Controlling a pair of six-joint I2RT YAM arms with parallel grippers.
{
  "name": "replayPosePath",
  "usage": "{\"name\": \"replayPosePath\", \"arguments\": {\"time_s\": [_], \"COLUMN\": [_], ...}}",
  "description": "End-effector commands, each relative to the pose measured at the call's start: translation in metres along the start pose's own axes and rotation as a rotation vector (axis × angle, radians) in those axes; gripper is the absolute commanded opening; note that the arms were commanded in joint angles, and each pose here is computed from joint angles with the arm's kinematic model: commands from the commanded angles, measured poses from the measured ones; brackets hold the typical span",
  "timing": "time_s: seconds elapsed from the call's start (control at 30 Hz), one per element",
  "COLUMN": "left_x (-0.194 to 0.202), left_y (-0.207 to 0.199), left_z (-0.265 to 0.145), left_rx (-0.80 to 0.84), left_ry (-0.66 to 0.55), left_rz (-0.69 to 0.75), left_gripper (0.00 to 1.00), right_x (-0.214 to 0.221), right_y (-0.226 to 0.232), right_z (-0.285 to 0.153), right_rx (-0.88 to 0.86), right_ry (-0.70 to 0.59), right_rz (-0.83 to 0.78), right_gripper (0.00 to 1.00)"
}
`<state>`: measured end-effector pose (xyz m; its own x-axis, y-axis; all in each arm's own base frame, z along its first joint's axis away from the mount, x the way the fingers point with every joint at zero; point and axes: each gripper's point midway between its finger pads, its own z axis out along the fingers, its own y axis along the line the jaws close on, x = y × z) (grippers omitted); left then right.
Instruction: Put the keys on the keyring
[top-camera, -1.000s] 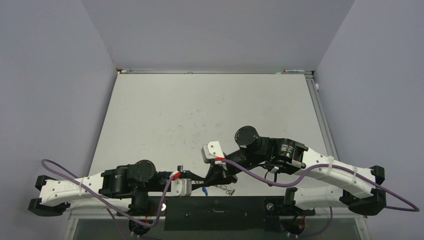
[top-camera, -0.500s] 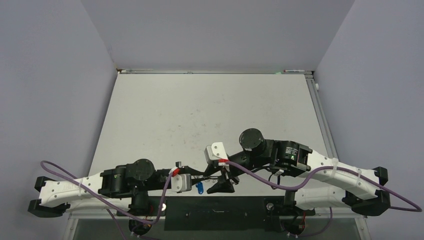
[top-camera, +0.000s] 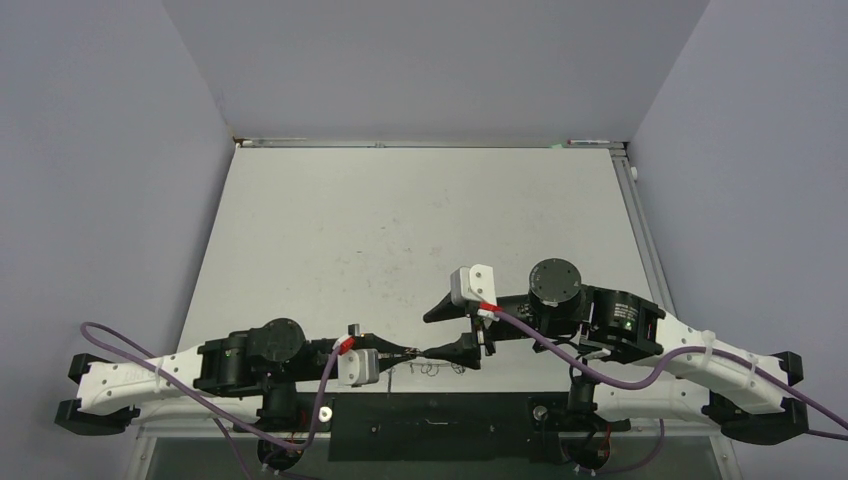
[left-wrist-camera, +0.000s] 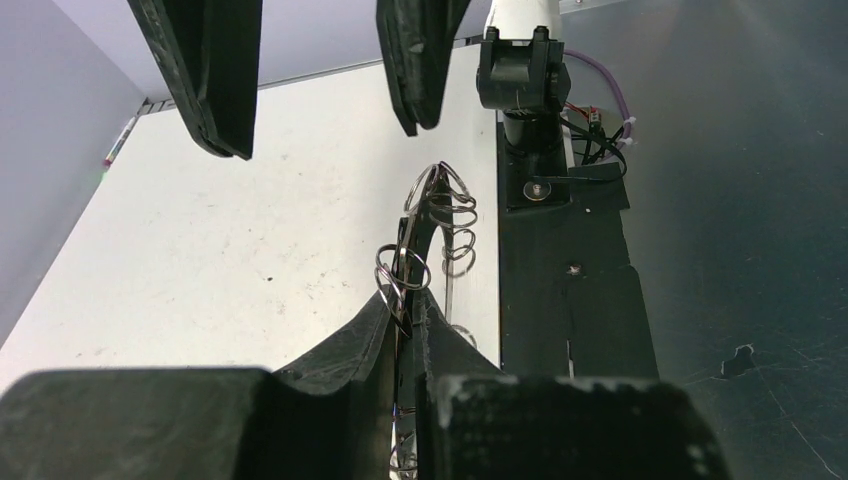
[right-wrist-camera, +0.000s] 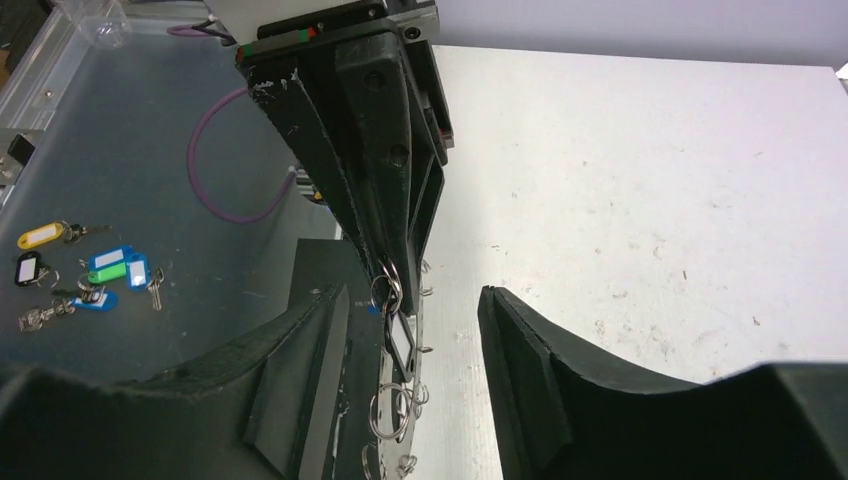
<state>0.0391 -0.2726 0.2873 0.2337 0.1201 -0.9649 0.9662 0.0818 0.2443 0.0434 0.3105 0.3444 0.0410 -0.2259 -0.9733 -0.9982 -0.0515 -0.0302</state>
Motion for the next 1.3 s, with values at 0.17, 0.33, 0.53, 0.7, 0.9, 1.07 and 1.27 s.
{"name": "replayPosePath", "arguments": {"time_s": [0.17, 0.33, 0.53, 0.7, 0.9, 1.07, 1.27], "left_x": [-0.021, -0.020, -0.020, -0.020, -0.019, -0.020, -0.021], "left_y": [0.004, 0.003, 0.003, 0.003, 0.003, 0.003, -0.002], "left_z": [-0.003, -0.003, -0.002, -0.002, -0.002, -0.003, -0.003], "left_rx": [-0.008, -0.007, -0.007, -0.007, -0.006, -0.007, 0.022], "left_ry": [-0.074, -0.071, -0.070, -0.071, -0.069, -0.071, -0.079], "left_rz": [0.003, 0.002, 0.003, 0.003, 0.002, 0.003, 0.004], "left_gripper": [0.00, 0.00, 0.00, 0.00, 0.00, 0.00, 0.00], "right_x": [0.002, 0.010, 0.016, 0.022, 0.021, 0.018, 0.018], "right_y": [0.003, 0.004, 0.004, 0.003, 0.003, 0.002, -0.013], "right_z": [0.012, 0.019, 0.024, 0.028, 0.026, 0.022, 0.015], "right_rx": [-0.038, -0.054, -0.058, -0.058, -0.058, -0.048, 0.028], "right_ry": [-0.008, 0.008, 0.025, 0.043, 0.041, 0.040, 0.074], "right_rz": [0.023, 0.035, 0.043, 0.049, 0.039, 0.024, -0.007], "right_gripper": [0.44, 0.34, 0.23, 0.07, 0.05, 0.05, 0.05]}}
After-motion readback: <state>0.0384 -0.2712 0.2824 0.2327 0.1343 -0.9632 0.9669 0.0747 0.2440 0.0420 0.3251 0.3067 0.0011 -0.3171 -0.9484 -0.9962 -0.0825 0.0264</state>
